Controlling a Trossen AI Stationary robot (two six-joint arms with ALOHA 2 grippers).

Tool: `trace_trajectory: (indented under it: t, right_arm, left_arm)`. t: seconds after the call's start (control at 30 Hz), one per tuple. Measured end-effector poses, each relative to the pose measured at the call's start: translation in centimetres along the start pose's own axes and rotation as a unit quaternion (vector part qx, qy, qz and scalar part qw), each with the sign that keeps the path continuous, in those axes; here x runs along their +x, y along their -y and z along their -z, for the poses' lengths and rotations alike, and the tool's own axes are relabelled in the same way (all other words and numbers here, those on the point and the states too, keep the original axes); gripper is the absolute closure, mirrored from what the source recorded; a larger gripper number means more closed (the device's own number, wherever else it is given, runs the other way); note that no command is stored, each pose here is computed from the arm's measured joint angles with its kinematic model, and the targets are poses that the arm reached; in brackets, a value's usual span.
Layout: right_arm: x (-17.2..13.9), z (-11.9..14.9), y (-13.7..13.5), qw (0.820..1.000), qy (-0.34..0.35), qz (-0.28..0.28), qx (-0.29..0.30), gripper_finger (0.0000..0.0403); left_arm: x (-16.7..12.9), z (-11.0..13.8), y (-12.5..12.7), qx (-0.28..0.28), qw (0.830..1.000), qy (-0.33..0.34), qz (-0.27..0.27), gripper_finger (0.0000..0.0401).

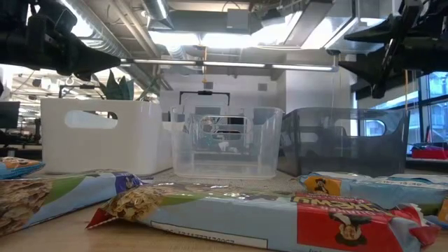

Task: Pick and place Granola Bars by type
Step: Put the left purple granola bar into the white bin

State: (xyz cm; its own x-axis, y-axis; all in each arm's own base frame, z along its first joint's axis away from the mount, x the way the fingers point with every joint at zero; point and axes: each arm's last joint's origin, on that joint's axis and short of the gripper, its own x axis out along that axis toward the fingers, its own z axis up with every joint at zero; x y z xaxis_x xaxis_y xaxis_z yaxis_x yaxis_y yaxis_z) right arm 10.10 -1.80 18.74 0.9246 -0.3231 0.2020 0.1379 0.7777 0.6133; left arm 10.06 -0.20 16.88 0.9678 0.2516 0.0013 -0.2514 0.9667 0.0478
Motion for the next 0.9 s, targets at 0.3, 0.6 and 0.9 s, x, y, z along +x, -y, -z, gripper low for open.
trace_trajectory:
  t: [0.3, 0.6, 0.9]
  right_arm:
    - [0.00, -0.05, 0.08, 1.000, 0.009, 0.013, 0.010, 0.0136]
    - [0.00, -0.08, 0.15, 1.000, 0.016, 0.023, 0.010, 0.0136]
    - [0.00, -0.09, 0.22, 0.999, 0.021, 0.033, 0.010, 0.0136]
  left_arm:
    - [0.00, -0.11, 0.12, -0.011, 1.000, 0.006, 0.021, 0.0397]
    - [-0.02, -0.11, 0.33, -0.038, 0.998, 0.006, 0.058, 0.0397]
    - [-0.02, -0.17, 0.33, -0.038, 0.998, 0.008, 0.058, 0.0392]
